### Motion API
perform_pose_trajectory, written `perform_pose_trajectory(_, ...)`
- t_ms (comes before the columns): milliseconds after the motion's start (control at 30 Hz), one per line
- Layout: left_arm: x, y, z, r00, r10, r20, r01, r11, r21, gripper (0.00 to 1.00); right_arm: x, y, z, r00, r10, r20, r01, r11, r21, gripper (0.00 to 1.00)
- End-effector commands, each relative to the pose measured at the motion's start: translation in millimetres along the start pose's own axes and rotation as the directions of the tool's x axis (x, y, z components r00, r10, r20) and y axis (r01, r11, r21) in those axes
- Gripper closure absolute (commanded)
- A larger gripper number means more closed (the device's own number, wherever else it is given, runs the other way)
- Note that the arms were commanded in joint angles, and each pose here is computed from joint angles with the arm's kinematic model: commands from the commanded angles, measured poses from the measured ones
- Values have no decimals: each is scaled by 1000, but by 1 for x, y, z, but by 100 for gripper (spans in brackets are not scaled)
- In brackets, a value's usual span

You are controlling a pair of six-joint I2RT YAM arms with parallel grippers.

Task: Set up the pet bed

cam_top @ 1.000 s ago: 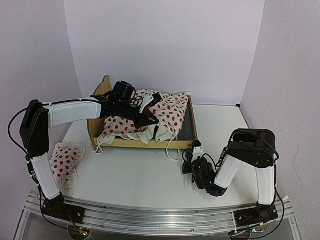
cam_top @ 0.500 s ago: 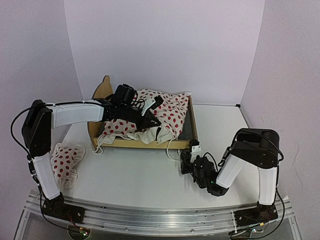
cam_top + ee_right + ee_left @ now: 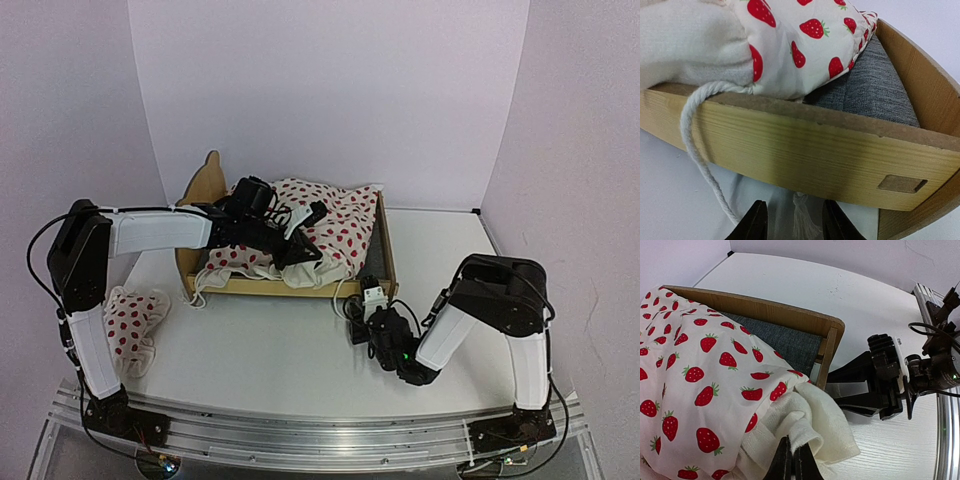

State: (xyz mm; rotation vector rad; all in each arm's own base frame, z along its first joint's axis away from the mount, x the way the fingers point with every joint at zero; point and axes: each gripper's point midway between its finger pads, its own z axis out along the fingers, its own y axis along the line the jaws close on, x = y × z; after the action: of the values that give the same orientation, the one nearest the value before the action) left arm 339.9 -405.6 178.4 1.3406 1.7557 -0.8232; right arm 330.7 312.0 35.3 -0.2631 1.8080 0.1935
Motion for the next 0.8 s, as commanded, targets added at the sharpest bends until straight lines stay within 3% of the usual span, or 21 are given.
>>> perform_pose_trajectory(0, -16, 1, -4, 999, 33, 40, -32, 999, -15, 100, 9, -8, 7, 999, -39, -29, 42, 995, 89, 63)
perform_pose_trajectory(600, -22, 1, -7, 998, 41, 52, -40, 999, -23, 100, 37, -27, 21, 993, -22, -117, 43, 983, 177, 65)
perform_pose_trajectory(700, -22, 1, -8, 998, 40, 52, -39, 999, -24, 100, 42, -30, 22, 991, -13, -136, 38, 982, 184, 77)
perform_pose_trajectory(767, -22, 2, -8, 998, 41, 51, -40, 999, -27, 100, 46, -34, 21, 989, 9, -147, 18, 982, 187, 93)
